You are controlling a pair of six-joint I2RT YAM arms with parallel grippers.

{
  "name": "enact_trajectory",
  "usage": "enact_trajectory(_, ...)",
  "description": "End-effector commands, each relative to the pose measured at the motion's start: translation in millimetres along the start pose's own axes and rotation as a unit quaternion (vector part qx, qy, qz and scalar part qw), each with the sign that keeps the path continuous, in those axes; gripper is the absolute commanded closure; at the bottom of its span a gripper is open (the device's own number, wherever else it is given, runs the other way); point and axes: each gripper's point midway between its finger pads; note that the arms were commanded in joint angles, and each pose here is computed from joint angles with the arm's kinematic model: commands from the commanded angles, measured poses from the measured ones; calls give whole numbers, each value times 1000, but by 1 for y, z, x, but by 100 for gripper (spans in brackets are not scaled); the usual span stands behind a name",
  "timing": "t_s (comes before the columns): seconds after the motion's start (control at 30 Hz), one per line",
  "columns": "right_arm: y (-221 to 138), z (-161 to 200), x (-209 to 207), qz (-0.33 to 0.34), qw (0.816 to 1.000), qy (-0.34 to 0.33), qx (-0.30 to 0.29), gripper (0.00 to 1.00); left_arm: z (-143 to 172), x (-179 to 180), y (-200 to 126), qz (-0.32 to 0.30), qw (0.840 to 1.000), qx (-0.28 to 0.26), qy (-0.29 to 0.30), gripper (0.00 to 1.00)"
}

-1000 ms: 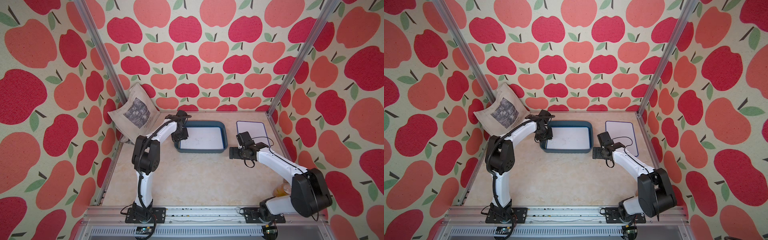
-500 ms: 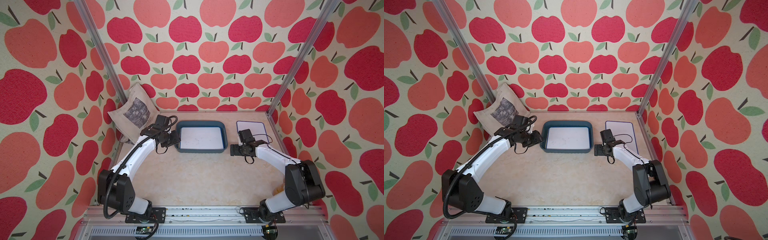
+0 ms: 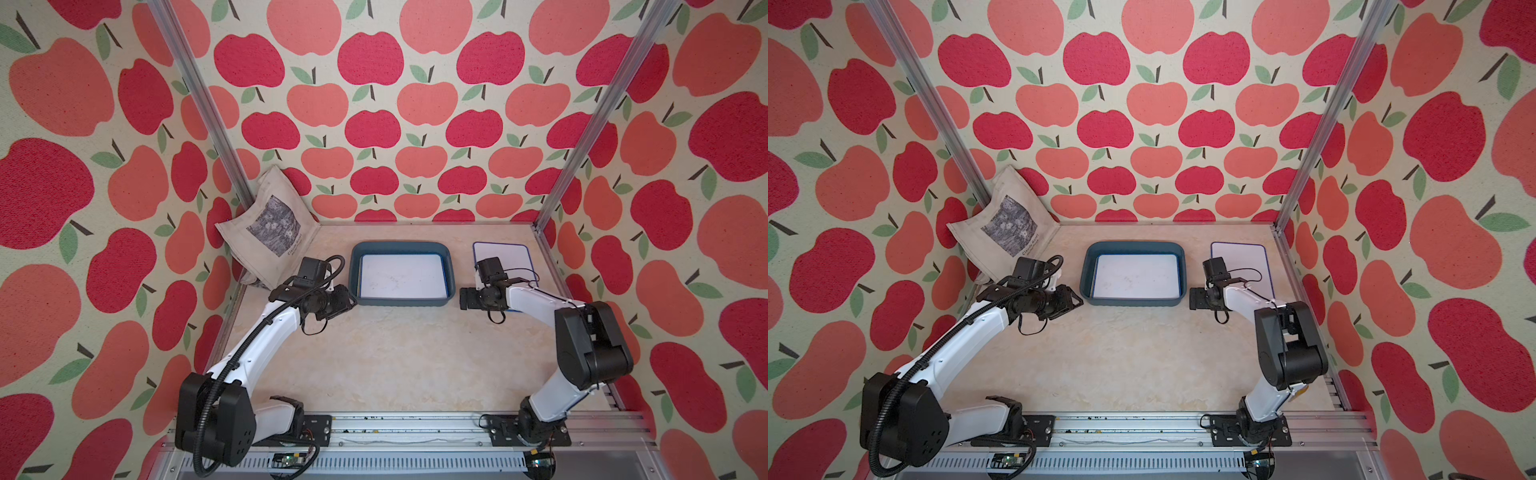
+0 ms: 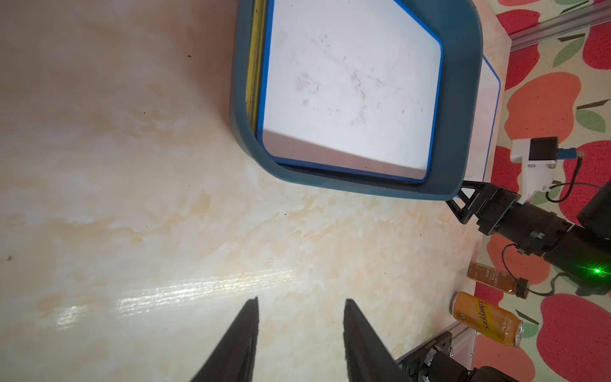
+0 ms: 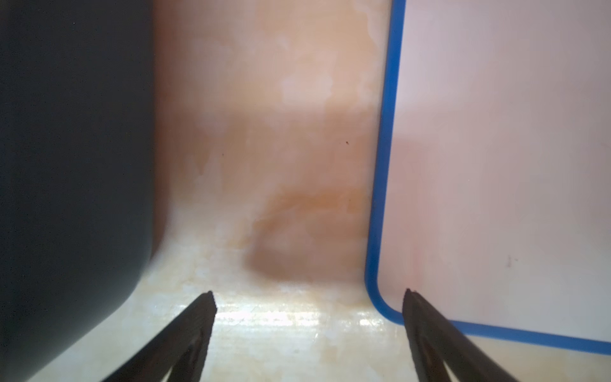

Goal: Put the whiteboard into the storage box
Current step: Move the whiteboard to the center of the board.

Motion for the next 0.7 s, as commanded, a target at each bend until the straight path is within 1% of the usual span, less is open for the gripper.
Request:
enact_trajectory(0.0,4,-11,1,-14,1000,1,-8,7,-1,-1,4,11,1000,-2,-9,55)
enact_trajectory(0.33,17,1,1,-21,999,16,23,8,0,3,12,8,1000,8,-16,55)
enact_trajectory(0.57,13,17,6,-44,997,37,44,8,1,6,12,5,1000,11,-19,55)
enact_trajectory(0.67,12,29,14,-67,995,43,57,9,2,6,12,5,1000,11,-20,55)
Point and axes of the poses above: each gripper's point midway between its finger pads, its own y axis out along the fingers, its own x axis along the line the jaws close on, z = x × y, and after that the axes turned 4 degrees about y, right-handed
